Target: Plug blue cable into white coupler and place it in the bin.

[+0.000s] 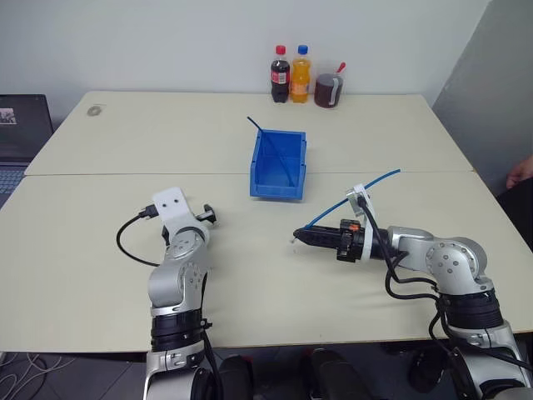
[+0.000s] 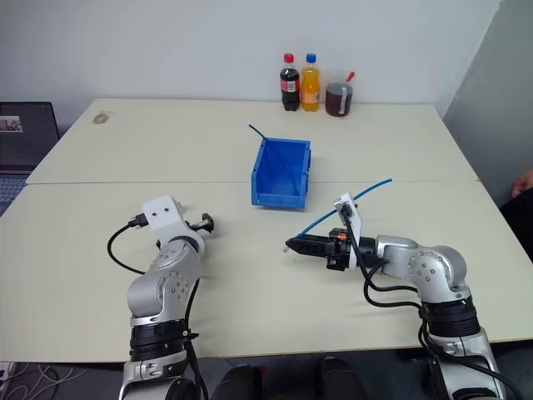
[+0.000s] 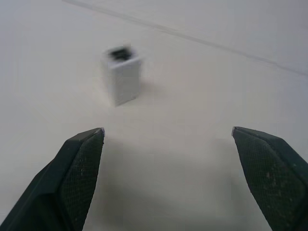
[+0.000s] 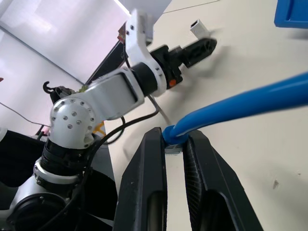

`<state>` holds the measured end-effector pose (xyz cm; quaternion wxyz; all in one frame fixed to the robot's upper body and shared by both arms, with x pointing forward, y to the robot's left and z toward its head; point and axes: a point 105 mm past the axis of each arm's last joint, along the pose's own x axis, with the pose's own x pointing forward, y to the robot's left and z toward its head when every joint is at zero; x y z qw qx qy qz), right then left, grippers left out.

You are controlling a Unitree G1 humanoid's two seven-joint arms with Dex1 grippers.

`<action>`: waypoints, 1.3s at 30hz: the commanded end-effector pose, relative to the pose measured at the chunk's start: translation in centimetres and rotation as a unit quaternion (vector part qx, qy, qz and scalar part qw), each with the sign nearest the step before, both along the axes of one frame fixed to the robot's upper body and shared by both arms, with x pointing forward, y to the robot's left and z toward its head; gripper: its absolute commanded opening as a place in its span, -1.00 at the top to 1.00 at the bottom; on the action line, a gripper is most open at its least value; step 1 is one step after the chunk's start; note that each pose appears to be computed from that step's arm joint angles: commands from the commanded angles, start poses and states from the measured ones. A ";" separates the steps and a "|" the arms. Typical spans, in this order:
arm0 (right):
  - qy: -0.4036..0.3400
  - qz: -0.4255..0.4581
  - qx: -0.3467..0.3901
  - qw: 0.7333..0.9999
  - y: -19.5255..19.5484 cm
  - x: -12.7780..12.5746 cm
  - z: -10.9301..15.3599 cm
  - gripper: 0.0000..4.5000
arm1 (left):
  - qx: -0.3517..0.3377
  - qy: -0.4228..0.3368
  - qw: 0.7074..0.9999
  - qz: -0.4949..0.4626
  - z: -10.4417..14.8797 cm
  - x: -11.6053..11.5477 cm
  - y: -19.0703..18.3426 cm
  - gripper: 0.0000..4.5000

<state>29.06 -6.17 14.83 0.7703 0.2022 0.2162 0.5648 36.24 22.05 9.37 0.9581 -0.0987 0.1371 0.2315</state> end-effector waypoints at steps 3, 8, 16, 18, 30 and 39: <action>-0.027 -0.006 0.007 1.000 -0.6 0.3 1.2 0.91 | 0.045 0.005 0.998 0.035 0.7 1.2 1.1 -0.97; -0.028 -0.015 0.004 0.999 -1.0 0.2 1.2 0.91 | 0.051 0.001 0.998 0.024 0.7 3.0 0.6 -0.97; -0.032 -0.028 0.000 0.999 -1.6 0.2 1.4 0.91 | 0.052 -0.005 0.998 0.025 0.8 4.7 0.1 -0.97; -0.032 -0.031 -0.002 0.999 -1.7 0.2 1.3 0.91 | 0.047 -0.005 0.998 0.036 0.6 4.6 0.2 -0.97; -0.023 -0.038 -0.005 0.999 -1.8 -0.4 0.7 0.91 | 0.060 -0.018 0.994 0.085 1.2 4.1 2.0 0.01; -0.019 -0.040 -0.005 0.999 -1.9 -0.3 0.5 0.91 | 0.061 -0.023 0.993 0.094 1.4 3.9 2.4 0.66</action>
